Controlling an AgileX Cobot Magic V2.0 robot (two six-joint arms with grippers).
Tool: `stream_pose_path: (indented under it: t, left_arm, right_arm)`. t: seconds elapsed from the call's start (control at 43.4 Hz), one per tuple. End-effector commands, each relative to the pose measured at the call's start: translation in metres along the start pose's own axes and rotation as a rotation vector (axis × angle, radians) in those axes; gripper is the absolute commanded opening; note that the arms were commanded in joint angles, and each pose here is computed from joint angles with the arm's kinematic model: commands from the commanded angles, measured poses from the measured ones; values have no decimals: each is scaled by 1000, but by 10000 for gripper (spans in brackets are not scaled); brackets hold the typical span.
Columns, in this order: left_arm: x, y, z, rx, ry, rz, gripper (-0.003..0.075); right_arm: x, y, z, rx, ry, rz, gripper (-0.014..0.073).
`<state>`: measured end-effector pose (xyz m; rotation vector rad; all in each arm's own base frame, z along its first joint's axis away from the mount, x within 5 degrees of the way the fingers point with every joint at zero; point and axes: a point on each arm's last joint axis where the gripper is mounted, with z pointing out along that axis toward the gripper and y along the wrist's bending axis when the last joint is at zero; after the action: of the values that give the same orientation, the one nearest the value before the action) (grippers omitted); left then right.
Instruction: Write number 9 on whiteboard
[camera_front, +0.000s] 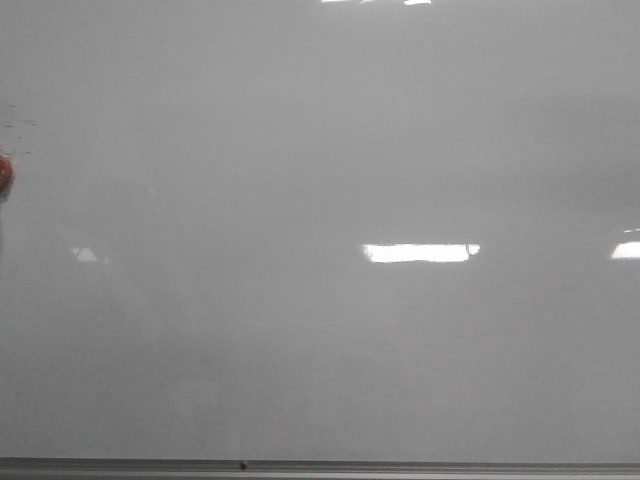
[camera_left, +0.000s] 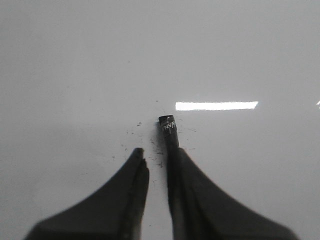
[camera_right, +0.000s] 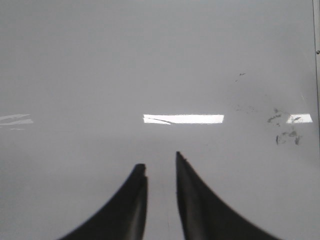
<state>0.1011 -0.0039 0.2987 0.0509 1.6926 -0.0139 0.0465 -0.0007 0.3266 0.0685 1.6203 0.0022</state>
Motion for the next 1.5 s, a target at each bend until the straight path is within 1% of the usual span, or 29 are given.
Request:
stream_pose_path:
  t: [0.0, 0.069, 0.115, 0.184, 0.438, 0.507, 0.599, 0.692, 0.715, 0.83, 0.899, 1.06, 1.245, 1.36, 1.475]
  left_arm:
    - [-20, 1, -1, -6, -119, -18, 426]
    - [-20, 1, -1, -6, -119, -20, 580]
    - [-20, 1, -1, -6, -119, -24, 641]
    - [-20, 1, -1, -6, -119, -24, 684]
    - [-23, 1, -1, -7, -146, -27, 682]
    - [-21, 1, 2, -7, -121, -27, 682]
    - [-16, 1, 14, -1, -35, -52, 682]
    - [-18, -2, 32, 22, 60, -92, 682]
    - [-17, -4, 39, 31, 102, -103, 682]
    - [-18, -15, 71, 90, 231, -171, 682]
    - [-15, -21, 91, 106, 283, -168, 682]
    - [0, -24, 138, 84, 375, -180, 682]
    - [26, -26, 175, 49, 436, -208, 678]
    - [43, -26, 188, 28, 474, -223, 634]
    - [53, -26, 197, 18, 493, -219, 557]
  right_arm:
    - [-15, 0, 0, 8, -82, 2, 435]
    - [-15, 0, 0, 8, -82, 2, 549]
    - [-15, 0, 0, 8, -82, 2, 588]
    - [-15, 0, 0, 8, -82, 2, 608]
    - [-15, 0, 0, 8, -83, 2, 606]
    - [-16, 0, 0, 8, -90, 2, 606]
    - [-17, 0, 0, 8, -100, 2, 606]
    - [-17, 0, 0, 8, -106, 2, 606]
    - [-17, 0, 0, 8, -107, 2, 606]
    - [-17, 0, 0, 8, -107, 2, 606]
    - [-17, 0, 0, 8, -107, 2, 606]
    - [-17, 0, 0, 8, -107, 2, 606]
    - [-17, 0, 0, 8, -107, 2, 606]
    - [-17, 0, 0, 8, -107, 2, 606]
    - [-17, 0, 0, 8, -107, 2, 606]
